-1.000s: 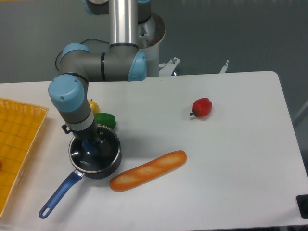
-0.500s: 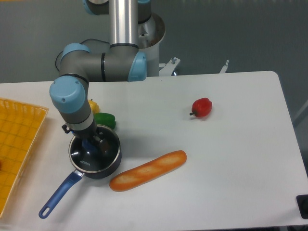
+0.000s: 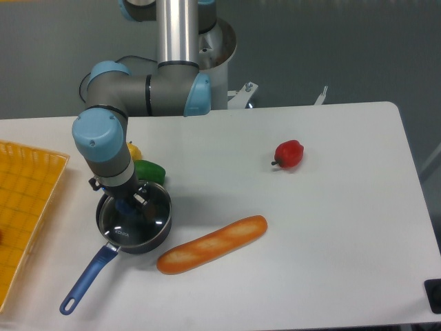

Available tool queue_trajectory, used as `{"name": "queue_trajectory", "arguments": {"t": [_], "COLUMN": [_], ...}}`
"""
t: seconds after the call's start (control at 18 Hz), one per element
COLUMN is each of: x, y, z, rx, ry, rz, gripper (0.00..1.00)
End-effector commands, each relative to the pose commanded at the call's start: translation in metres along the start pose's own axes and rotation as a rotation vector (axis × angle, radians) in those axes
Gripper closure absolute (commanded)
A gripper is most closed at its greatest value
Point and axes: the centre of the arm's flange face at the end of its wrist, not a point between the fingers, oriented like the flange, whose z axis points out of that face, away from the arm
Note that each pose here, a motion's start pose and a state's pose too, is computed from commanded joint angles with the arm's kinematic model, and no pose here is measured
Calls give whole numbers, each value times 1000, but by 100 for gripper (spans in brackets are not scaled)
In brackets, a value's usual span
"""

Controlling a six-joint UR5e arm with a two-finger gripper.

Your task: Open the lid

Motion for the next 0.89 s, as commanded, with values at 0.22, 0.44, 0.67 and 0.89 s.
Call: {"name": "queue_trajectory", "arguments": {"t": [0.22,0.44,0.67,0.89], "x": [-3,-4,-8,-23], "y": [0,2,2,4], "z": [-2,-4,-10,-22], "rx": [1,6,3,12], "ry": [1,3,8,15], "rz": [-5,-8,-9,-29], "gripper": [43,45,45,45]}}
